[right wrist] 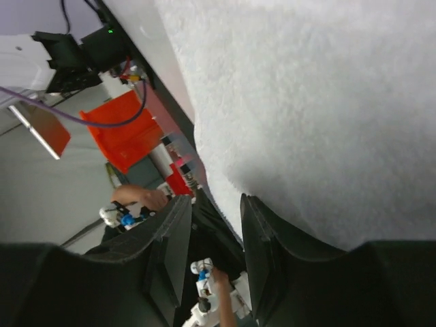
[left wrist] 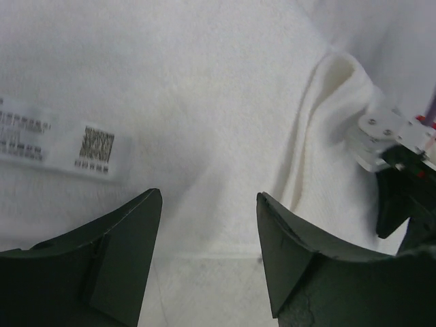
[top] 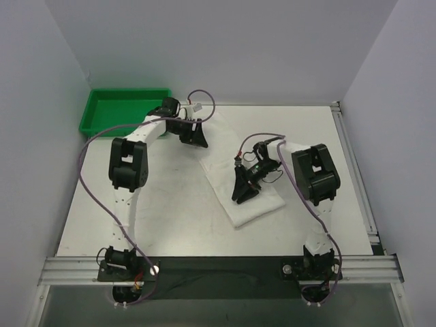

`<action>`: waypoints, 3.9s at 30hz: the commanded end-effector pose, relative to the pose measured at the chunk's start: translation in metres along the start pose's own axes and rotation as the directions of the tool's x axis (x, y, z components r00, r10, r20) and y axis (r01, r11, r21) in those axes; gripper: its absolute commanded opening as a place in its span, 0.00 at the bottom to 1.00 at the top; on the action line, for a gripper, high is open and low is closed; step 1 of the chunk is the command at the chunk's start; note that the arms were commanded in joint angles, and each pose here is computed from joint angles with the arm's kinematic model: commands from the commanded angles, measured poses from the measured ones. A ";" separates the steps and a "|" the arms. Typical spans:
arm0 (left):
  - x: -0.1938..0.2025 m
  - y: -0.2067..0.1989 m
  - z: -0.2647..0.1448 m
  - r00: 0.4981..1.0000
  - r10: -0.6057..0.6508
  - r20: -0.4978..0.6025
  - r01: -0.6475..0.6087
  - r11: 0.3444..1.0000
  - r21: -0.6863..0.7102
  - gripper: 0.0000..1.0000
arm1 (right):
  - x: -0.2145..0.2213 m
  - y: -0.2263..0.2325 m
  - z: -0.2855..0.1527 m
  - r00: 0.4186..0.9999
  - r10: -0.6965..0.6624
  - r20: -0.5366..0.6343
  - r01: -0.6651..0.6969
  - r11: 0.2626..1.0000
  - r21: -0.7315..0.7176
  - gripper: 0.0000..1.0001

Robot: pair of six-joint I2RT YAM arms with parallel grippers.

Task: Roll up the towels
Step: Fold the towel

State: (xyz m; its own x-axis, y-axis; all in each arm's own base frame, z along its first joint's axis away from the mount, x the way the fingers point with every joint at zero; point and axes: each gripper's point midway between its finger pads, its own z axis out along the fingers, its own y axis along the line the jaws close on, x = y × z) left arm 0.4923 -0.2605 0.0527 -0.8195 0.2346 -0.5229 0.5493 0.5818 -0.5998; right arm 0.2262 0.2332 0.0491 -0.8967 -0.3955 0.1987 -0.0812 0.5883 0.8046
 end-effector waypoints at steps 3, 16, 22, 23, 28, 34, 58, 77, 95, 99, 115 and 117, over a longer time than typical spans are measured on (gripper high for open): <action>-0.040 -0.075 -0.103 0.958 0.122 0.259 -0.142 0.988 0.057 0.68 | -0.038 0.060 -0.034 0.948 0.037 0.317 0.038 0.974 -0.225 0.36; 0.072 -0.111 -0.089 0.993 0.109 0.055 -0.107 0.994 -0.037 0.62 | 0.005 -0.064 -0.119 0.926 0.085 0.369 -0.179 0.957 0.227 0.40; 0.073 -0.102 -0.074 0.996 0.082 0.030 -0.081 0.997 -0.017 0.63 | 0.032 -0.081 -0.087 0.948 0.205 0.244 -0.249 0.955 0.162 0.41; 0.073 -0.105 -0.074 0.996 0.081 0.029 -0.081 0.997 0.000 0.63 | 0.036 -0.082 -0.080 0.949 0.237 0.206 -0.266 0.956 0.126 0.40; 0.076 -0.115 -0.080 0.996 0.084 0.034 -0.085 0.996 0.034 0.64 | 0.047 -0.061 -0.057 0.943 0.312 0.115 -0.309 0.950 -0.041 0.32; 0.084 -0.127 -0.092 0.987 0.154 0.034 -0.155 0.987 0.043 0.64 | 0.056 -0.022 -0.039 0.959 0.275 0.061 -0.264 0.954 -0.142 0.40; 0.258 -0.229 -0.004 0.445 0.784 -0.433 -0.869 0.495 0.004 0.67 | -0.081 0.009 -0.089 0.923 -0.108 0.368 0.054 0.987 0.153 0.39; 0.320 -0.261 -0.028 0.417 0.787 -0.455 -0.728 0.589 0.351 0.00 | -0.050 -0.035 -0.056 0.957 -0.011 0.289 -0.046 0.981 0.190 0.26; 0.166 -0.239 -0.068 0.782 0.560 -0.275 -0.405 0.791 0.459 0.00 | -0.072 0.028 -0.185 0.838 -0.201 0.507 0.129 0.976 0.174 0.50; 0.145 -0.200 -0.057 0.806 0.509 -0.303 -0.363 0.829 0.426 0.00 | -0.071 0.035 -0.188 0.830 -0.221 0.512 0.151 0.973 0.175 0.51; 0.120 -0.110 -0.010 0.810 0.466 -0.355 -0.353 0.872 0.339 0.15 | -0.060 0.045 -0.112 0.911 -0.144 0.385 0.152 0.988 0.009 0.36; 0.121 -0.106 -0.010 0.809 0.462 -0.363 -0.351 0.875 0.333 0.18 | -0.065 0.030 -0.099 0.926 -0.095 0.365 0.090 0.995 0.032 0.34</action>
State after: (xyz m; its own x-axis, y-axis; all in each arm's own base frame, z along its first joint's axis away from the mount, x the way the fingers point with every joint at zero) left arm 0.3174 -0.2906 0.0550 -0.5040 0.7412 -0.4435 0.7866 0.1819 -0.5900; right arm 0.3290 0.1991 0.1335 -0.9697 -0.1751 -0.1702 -0.2398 0.5517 0.7988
